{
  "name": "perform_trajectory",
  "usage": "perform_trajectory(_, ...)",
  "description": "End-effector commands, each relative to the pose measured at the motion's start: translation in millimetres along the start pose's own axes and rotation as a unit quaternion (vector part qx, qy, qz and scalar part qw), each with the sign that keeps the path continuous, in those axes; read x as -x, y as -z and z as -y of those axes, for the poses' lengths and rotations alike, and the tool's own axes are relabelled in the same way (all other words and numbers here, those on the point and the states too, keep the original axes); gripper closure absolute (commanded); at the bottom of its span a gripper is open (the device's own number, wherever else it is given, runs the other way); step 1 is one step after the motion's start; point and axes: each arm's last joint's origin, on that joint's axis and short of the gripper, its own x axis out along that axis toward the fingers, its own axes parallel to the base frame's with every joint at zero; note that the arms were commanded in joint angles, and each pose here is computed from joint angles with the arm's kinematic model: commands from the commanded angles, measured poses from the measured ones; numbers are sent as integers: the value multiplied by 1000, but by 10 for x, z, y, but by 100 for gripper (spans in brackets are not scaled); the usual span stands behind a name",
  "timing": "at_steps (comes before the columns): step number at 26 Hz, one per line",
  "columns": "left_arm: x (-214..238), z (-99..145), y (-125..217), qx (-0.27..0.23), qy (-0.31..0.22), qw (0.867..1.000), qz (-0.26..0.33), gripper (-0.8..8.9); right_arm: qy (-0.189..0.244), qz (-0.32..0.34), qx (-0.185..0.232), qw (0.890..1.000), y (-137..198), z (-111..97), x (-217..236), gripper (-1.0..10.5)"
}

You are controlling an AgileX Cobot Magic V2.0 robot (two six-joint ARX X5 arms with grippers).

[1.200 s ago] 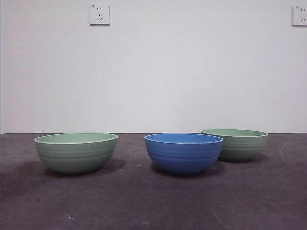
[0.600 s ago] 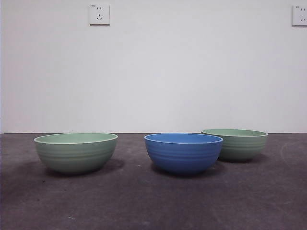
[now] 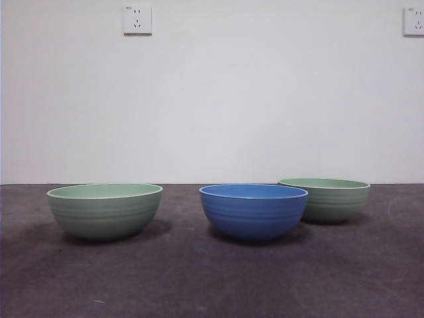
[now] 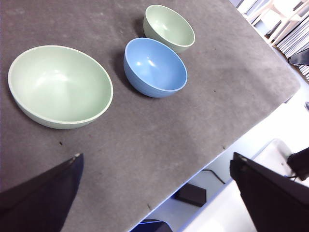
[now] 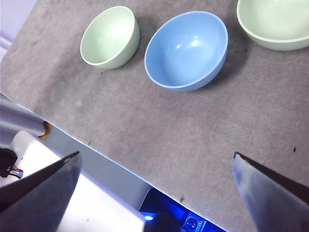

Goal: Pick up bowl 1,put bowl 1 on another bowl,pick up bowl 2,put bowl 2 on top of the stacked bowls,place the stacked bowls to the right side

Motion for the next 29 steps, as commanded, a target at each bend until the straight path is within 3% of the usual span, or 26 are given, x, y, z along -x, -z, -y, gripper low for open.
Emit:
perform_trajectory(1,2,6,-6,-2,1,1000,1,155,8,2,-12,1000,-28,16,-18,348)
perform_trajectory(10,2,6,-8,-3,1,1000,2,155,114,48,-60,991,-364,241,-218,352)
perform_trajectory(19,2,6,-7,-3,1,1000,2,155,197,-5,-89,976,-895,663,-697,353)
perform_trajectory(29,2,6,-7,-3,1,1000,2,155,217,-59,-114,968,-1209,1176,-1376,425)
